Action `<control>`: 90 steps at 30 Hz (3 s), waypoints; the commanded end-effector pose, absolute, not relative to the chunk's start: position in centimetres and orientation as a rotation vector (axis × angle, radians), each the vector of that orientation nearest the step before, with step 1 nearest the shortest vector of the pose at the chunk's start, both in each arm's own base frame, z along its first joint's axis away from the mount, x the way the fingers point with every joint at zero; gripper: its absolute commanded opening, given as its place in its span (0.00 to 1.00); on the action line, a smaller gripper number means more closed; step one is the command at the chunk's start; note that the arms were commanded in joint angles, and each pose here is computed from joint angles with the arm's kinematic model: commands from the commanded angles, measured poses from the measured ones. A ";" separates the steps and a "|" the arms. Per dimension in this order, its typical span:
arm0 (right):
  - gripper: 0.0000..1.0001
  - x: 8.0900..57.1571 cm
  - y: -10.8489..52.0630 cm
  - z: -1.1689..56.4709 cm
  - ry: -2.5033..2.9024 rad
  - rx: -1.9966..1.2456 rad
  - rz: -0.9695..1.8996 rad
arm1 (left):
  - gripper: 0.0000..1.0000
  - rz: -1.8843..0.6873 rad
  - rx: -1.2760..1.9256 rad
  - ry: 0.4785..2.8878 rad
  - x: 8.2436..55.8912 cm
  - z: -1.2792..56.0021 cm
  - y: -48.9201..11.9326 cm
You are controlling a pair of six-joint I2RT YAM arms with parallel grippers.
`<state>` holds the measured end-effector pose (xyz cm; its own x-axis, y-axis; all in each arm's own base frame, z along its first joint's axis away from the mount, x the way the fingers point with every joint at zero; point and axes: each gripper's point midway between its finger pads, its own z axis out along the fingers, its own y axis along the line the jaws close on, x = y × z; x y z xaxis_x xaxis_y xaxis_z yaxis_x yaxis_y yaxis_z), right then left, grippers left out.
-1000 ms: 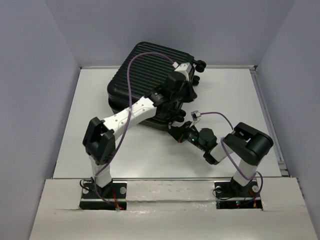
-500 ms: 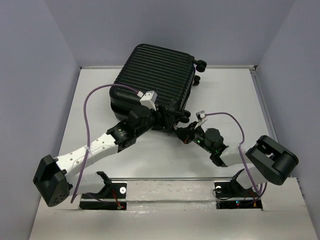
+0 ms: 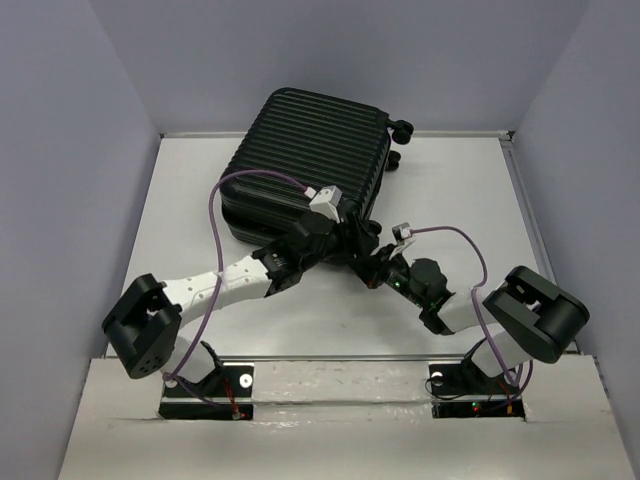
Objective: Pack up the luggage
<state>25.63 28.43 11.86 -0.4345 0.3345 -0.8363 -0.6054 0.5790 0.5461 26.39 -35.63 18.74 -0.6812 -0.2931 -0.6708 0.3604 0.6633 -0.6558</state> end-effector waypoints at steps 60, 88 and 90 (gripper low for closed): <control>0.07 22.0 39.6 20.7 1.306 -0.373 1.616 | 0.06 -1.516 0.215 1.823 28.0 36.6 -51.4; 0.57 20.3 30.8 15.1 1.577 -0.217 1.265 | 0.88 -1.298 0.209 1.680 27.7 43.9 -45.5; 0.59 21.4 29.7 14.8 1.663 -0.182 1.136 | 0.91 -1.170 0.192 1.638 27.8 45.0 -41.8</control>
